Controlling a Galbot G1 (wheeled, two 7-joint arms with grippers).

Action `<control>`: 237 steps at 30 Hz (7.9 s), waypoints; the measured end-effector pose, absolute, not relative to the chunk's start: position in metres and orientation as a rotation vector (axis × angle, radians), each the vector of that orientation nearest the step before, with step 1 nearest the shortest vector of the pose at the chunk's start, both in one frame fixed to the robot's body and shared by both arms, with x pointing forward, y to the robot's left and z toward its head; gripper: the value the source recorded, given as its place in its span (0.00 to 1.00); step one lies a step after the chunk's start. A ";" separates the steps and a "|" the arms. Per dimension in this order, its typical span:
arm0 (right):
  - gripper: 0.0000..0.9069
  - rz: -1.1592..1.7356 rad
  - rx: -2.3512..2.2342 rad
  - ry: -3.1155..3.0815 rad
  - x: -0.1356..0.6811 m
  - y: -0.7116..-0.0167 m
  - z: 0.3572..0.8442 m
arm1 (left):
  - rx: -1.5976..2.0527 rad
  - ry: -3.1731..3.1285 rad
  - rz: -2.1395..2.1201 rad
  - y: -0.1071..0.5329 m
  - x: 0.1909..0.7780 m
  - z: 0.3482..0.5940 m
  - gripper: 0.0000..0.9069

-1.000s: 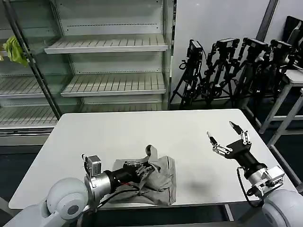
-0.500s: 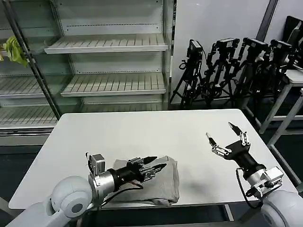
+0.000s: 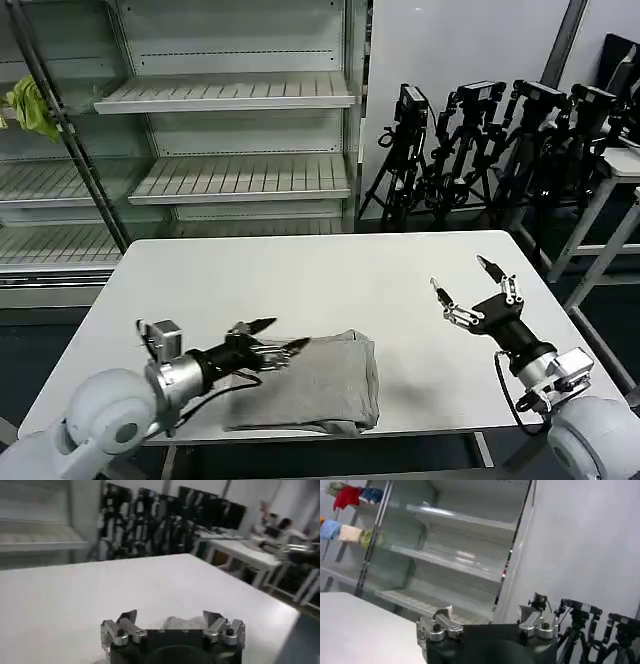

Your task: Fold and organize the clothes.

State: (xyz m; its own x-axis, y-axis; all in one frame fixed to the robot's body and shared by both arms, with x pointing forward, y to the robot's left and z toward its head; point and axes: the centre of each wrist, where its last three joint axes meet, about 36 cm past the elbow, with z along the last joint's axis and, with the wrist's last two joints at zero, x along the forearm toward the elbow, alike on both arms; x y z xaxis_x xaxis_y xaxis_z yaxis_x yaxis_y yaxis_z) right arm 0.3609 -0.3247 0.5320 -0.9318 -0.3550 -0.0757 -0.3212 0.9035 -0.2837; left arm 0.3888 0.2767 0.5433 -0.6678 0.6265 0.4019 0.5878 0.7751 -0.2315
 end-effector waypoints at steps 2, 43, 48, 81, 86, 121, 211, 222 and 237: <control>1.00 -0.401 -0.527 2.931 0.363 -0.325 0.534 | -0.853 -2.508 0.119 0.288 0.388 0.539 1.00; 1.00 -0.358 -0.519 2.890 0.356 -0.324 0.535 | -0.619 -2.343 0.172 0.316 0.324 0.484 1.00; 1.00 -0.359 -0.513 2.894 0.355 -0.323 0.533 | -0.618 -2.346 0.174 0.317 0.328 0.484 1.00; 1.00 -0.389 -0.493 2.918 0.345 -0.322 0.528 | -0.691 -2.348 0.248 0.302 0.344 0.470 0.06; 1.00 -0.389 -0.495 2.917 0.344 -0.321 0.528 | -0.698 -2.349 0.254 0.300 0.343 0.469 0.06; 1.00 -0.344 -0.550 2.863 0.362 -0.323 0.530 | -0.305 -2.485 -0.042 0.414 0.365 0.514 0.06; 1.00 -0.441 -0.522 2.927 0.289 -0.320 0.503 | -0.748 -2.569 0.022 0.329 0.380 0.550 1.00; 1.00 -0.458 -0.523 2.953 0.288 -0.320 0.496 | -0.842 -2.628 0.153 0.308 0.399 0.554 1.00; 1.00 -0.048 -0.640 3.135 0.316 -0.278 0.465 | -0.612 -2.791 0.002 0.358 0.395 0.597 1.00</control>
